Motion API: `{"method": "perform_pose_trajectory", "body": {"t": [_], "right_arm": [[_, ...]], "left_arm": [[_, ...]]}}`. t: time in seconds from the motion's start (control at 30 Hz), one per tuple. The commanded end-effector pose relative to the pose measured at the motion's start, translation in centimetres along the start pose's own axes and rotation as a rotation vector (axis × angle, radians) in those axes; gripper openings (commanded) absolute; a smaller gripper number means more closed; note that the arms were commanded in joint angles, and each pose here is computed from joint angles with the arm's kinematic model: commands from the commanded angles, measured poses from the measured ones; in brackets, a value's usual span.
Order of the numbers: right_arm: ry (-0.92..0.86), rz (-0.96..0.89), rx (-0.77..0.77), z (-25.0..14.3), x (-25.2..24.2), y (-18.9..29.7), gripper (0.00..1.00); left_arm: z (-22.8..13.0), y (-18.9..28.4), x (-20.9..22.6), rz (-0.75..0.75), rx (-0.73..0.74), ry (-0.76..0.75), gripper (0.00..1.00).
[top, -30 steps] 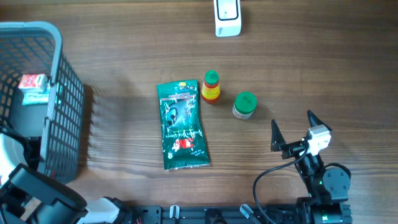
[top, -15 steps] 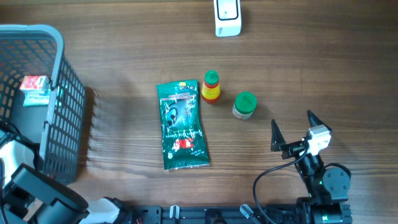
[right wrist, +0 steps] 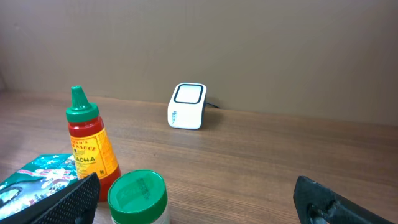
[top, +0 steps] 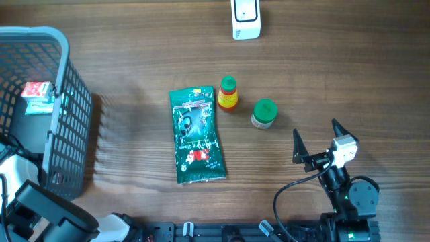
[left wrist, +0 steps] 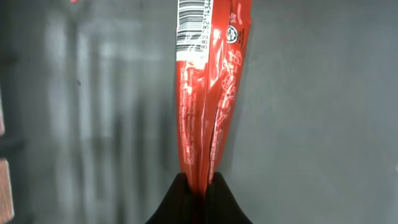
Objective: Scan the item barcode
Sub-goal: 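Reach the left gripper into the basket and grasp the red stick snack, then carry the red stick snack out and drop it beside the glove pack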
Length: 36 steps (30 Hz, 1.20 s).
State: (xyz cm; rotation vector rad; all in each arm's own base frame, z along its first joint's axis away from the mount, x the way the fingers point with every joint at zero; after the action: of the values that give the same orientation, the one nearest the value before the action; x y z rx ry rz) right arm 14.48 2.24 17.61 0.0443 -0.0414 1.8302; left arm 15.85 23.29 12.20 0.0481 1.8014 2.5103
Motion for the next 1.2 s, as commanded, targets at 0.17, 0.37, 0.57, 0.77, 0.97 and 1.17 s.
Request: {"method": "perform_pose_trajectory", "body": {"t": [0.17, 0.37, 0.57, 0.77, 0.97, 1.17], "right_arm": [[0.011, -0.001, -0.010, 0.1, 0.0, 0.0, 1.00], [0.011, -0.001, -0.010, 0.1, 0.0, 0.0, 1.00], [0.010, -0.001, -0.010, 0.1, 0.0, 0.0, 1.00], [0.011, -0.001, -0.010, 0.1, 0.0, 0.0, 1.00], [0.010, -0.001, -0.010, 0.1, 0.0, 0.0, 1.00], [0.011, -0.001, -0.010, 0.1, 0.0, 0.0, 1.00]], "left_arm": [[6.0, 12.2, -3.4, -0.350, -0.111, -0.006, 0.04], [6.5, 27.5, -4.4, -0.897, -0.257, -0.131, 0.04], [-2.2, 37.6, -4.5, -1.375, -0.247, -0.510, 0.04], [-12.3, 39.5, -4.4, -1.476, -0.029, -0.976, 0.04], [-18.7, 36.4, -4.3, -1.198, 0.194, -1.068, 0.04], [-27.2, 27.6, -4.1, -0.748, 0.385, -0.806, 0.04]]}}
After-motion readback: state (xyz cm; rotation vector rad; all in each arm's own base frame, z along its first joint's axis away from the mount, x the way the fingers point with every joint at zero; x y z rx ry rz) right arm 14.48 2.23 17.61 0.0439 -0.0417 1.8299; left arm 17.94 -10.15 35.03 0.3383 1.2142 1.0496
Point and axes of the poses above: each gripper's point midway between its finger pads, its own y axis back along the fingers, its own x axis along the line the jaws close on, z = x × y, the point moved 10 cm from there along y, back along the fingers, and after that the axes turned 3 degrees about -y, right-handed, at the moved point
